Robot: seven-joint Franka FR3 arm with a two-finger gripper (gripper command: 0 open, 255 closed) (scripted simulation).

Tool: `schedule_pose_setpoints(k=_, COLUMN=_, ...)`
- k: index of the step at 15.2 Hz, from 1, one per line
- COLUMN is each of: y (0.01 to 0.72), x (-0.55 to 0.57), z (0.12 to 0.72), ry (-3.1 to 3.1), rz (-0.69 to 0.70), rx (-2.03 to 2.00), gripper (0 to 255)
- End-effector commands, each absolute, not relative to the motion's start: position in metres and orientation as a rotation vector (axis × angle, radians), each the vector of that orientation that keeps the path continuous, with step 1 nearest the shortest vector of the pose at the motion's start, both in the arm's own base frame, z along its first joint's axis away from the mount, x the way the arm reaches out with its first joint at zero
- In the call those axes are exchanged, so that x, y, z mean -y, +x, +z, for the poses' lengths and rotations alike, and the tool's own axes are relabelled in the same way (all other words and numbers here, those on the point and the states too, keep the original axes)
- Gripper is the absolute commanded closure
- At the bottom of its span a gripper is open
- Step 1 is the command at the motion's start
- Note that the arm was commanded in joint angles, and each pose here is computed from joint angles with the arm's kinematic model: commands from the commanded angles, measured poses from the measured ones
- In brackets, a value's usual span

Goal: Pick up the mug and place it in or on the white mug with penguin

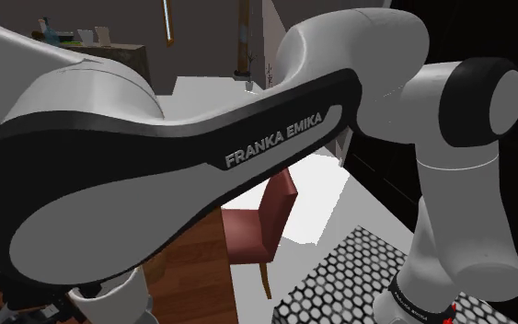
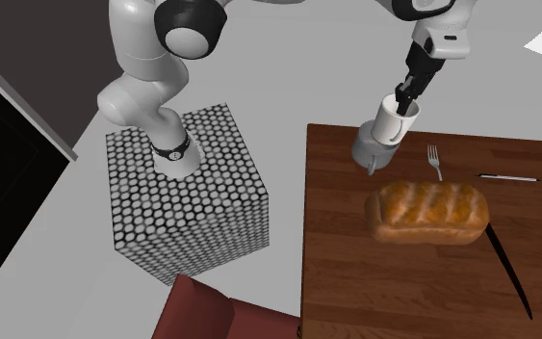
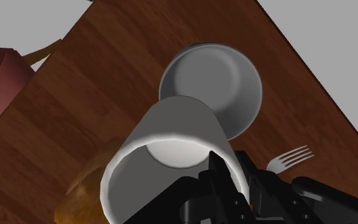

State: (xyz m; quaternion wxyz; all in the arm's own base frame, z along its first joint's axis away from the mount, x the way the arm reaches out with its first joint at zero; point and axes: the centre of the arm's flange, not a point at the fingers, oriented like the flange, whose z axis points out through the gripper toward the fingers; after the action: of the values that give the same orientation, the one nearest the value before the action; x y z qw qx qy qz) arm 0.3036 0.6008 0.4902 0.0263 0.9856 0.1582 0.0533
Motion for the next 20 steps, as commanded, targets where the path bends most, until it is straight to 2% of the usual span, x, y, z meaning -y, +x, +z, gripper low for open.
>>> schedule_pose_setpoints(k=1, y=0.303, x=-0.600, z=0.479, ry=3.046, rz=0.165, rx=-0.489, gripper=255)
schedule_pose_setpoints(k=7, y=0.303, x=-0.600, z=0.449, ry=3.046, rz=0.165, rx=-0.489, gripper=255)
schedule_pose_setpoints(k=15, y=0.303, x=-0.600, z=0.449, ry=3.046, rz=0.165, rx=-0.489, gripper=255)
schedule_pose_setpoints(k=16, y=0.303, x=-0.600, z=0.449, ry=3.046, rz=0.165, rx=-0.489, gripper=0)
schedule_pose_setpoints(k=20, y=0.303, x=-0.600, z=0.449, ry=3.046, rz=0.165, rx=-0.489, gripper=0)
